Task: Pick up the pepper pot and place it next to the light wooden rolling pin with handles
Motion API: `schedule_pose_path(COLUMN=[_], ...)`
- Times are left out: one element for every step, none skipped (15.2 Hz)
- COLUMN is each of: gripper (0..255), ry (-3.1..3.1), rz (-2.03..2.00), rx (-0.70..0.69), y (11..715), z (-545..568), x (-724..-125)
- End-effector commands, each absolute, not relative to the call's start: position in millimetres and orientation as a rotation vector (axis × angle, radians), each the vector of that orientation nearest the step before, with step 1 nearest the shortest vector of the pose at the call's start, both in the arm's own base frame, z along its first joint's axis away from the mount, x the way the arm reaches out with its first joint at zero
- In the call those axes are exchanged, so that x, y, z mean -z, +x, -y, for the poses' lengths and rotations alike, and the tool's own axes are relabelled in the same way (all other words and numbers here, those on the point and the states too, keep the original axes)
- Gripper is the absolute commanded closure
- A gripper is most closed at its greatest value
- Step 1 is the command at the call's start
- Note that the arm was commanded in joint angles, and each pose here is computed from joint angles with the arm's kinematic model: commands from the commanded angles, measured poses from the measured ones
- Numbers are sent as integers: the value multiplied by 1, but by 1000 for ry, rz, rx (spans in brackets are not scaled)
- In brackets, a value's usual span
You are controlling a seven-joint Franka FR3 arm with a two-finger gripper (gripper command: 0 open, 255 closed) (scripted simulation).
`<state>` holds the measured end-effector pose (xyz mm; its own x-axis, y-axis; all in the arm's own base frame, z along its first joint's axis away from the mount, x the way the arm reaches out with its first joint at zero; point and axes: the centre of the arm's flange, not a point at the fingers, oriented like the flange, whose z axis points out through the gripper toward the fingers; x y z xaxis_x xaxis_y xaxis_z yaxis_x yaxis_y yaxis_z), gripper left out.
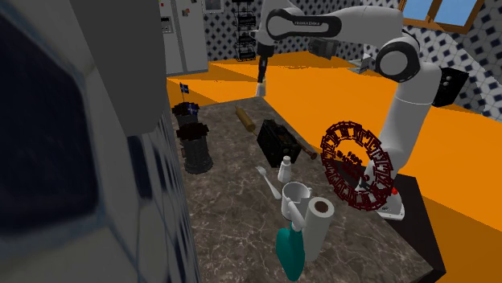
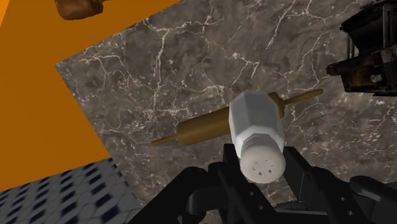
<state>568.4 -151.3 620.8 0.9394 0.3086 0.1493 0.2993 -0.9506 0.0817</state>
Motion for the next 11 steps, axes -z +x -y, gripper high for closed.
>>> schedule_pose_path(gripper=[255, 255, 255, 255, 255, 255, 255, 255, 255, 255, 255], ry=[3036, 3036, 3036, 3036, 3036, 3036, 3036, 3036, 3036, 3036, 3036], rz=[-479, -479, -479, -479, -479, -479, -479, -479, -479, -479, -479], rx=[-248, -248, -248, -248, -248, -248, -248, -248, -248, -248, -248], y=[568, 569, 570, 571, 572, 573, 574, 575, 576, 577, 577], z=[178, 191, 204, 217, 231, 244, 257, 270, 283, 297, 297], x=[-623, -623, -623, -623, -623, -623, -623, -623, -624, -624, -618])
